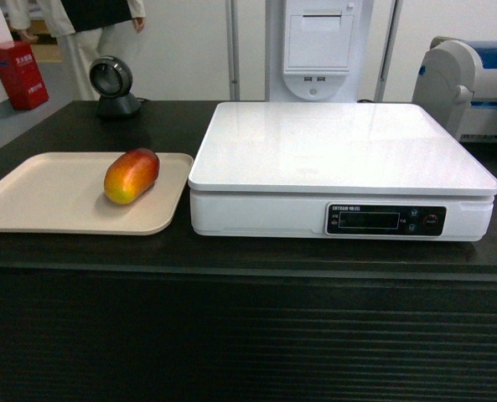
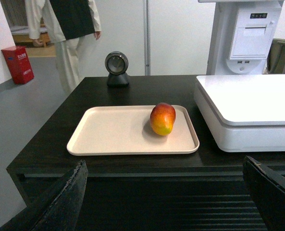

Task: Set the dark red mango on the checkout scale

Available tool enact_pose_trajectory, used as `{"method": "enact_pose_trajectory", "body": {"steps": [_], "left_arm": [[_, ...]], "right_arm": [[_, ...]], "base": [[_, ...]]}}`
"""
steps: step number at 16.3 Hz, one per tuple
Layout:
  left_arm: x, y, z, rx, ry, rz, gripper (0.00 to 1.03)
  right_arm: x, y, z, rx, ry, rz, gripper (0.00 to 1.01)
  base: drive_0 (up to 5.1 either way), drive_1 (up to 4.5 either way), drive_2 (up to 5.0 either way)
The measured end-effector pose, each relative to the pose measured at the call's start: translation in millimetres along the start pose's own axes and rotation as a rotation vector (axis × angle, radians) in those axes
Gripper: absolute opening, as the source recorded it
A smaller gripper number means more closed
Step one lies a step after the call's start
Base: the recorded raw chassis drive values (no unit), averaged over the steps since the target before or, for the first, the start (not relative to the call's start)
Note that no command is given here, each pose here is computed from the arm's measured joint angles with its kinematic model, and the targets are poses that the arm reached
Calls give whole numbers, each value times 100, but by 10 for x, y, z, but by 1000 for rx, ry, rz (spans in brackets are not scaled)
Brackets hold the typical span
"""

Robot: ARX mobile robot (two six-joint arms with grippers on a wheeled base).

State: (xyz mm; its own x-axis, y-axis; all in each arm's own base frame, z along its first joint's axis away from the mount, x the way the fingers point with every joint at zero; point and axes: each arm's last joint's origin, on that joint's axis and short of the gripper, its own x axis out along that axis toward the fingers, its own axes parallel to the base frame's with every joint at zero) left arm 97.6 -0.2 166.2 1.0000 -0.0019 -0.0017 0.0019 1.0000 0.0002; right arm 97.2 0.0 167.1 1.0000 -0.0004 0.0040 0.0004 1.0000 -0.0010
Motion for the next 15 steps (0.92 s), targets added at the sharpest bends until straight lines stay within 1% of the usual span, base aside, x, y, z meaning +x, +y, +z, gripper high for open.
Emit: {"method": "enact_pose_trajectory", "body": {"steps": [4, 5, 6, 7, 8, 9, 10, 12, 14, 15], "left_arm": [[0, 0, 0, 0, 0, 0, 98], [1, 0, -13, -4, 19, 7, 98], [9, -30, -28, -23, 154, 58, 98], [53, -89, 6, -24, 211, 62, 98], [99, -176, 83, -19, 201, 34, 98], [126, -215, 143, -23, 179, 5, 98], [155, -225, 197, -31, 156, -10, 98], [255, -205, 309, -45, 120, -22, 98], [422, -136, 338, -37, 113, -43, 98], [553, -67, 339, -39, 120, -54, 98]], "right_arm": [[0, 0, 0, 0, 0, 0, 98], [0, 0, 0, 0, 0, 0, 98], [0, 0, 0, 0, 0, -1, 98], [0, 0, 0, 0, 0, 1, 98], [0, 0, 0, 0, 0, 0, 98], [0, 0, 0, 0, 0, 0, 98], [0, 0, 0, 0, 0, 0, 98], [0, 0, 0, 0, 0, 0, 98], [0, 0, 0, 0, 0, 0, 98], [0, 0, 0, 0, 0, 0, 98]], "base": [[0, 0, 0], [0, 0, 0], [0, 0, 0], [0, 0, 0], [0, 0, 0], [0, 0, 0], [0, 0, 0], [0, 0, 0], [0, 0, 0], [0, 0, 0]]}}
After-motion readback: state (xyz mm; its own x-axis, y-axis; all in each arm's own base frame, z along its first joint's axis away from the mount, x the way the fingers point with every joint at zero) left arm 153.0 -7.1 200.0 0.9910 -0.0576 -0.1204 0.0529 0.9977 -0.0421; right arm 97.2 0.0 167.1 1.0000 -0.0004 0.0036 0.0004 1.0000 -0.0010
